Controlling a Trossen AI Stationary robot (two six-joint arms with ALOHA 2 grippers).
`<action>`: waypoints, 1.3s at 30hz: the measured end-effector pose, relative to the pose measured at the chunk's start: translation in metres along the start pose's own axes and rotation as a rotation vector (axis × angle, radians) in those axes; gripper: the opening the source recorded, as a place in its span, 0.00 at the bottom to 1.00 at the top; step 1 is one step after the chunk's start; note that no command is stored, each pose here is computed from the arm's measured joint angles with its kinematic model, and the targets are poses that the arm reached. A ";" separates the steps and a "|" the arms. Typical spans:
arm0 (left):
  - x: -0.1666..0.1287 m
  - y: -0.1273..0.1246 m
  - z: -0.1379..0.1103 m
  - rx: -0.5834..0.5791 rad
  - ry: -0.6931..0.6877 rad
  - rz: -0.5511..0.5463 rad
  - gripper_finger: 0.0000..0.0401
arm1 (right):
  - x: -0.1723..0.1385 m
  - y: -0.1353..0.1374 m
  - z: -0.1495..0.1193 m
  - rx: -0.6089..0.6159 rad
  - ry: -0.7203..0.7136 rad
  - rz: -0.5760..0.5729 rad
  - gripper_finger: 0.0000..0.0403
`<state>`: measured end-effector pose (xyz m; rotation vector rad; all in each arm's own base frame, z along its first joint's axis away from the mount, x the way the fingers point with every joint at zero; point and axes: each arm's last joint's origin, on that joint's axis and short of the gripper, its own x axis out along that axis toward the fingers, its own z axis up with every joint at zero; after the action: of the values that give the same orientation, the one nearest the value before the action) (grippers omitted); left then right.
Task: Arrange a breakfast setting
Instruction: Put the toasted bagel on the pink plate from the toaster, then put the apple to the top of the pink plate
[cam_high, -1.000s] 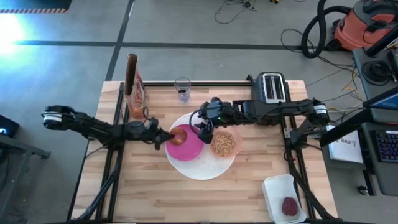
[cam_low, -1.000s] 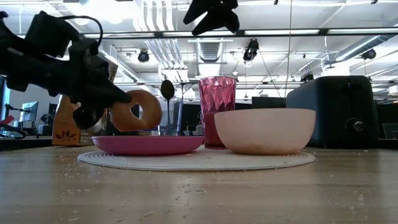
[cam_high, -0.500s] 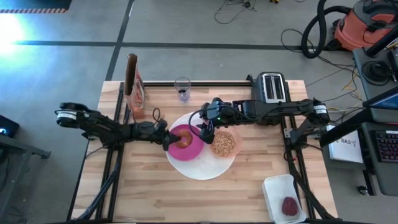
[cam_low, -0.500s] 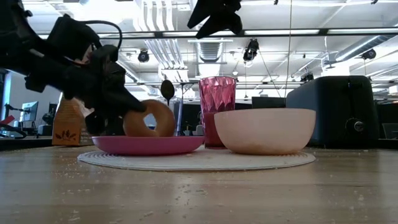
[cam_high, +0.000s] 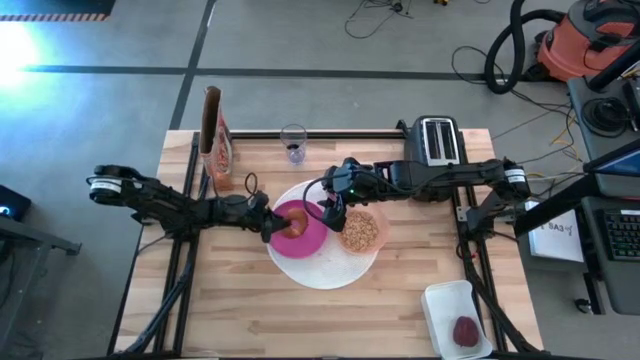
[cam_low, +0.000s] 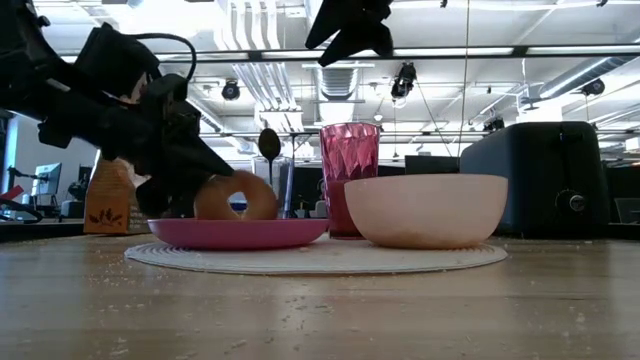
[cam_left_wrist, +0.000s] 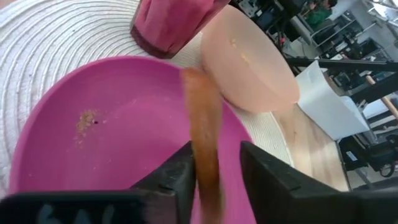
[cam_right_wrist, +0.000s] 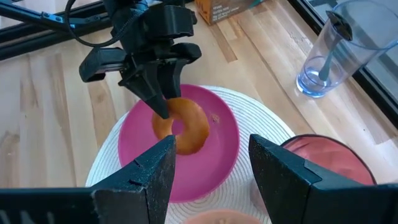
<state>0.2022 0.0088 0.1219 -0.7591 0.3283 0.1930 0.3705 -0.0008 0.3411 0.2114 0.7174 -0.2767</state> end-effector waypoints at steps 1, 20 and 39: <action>0.000 0.000 0.000 0.003 0.000 0.003 0.28 | 0.000 0.000 0.000 0.008 0.001 0.000 0.48; -0.010 0.016 0.004 0.071 0.128 0.074 0.42 | -0.007 -0.003 -0.006 0.088 0.065 -0.022 0.48; -0.048 -0.002 0.026 0.173 0.089 -0.030 0.42 | -0.054 -0.014 -0.009 0.217 0.084 -0.039 0.48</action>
<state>0.1639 0.0235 0.1578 -0.6020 0.4121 0.1012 0.3214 -0.0014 0.3693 0.4178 0.7750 -0.3847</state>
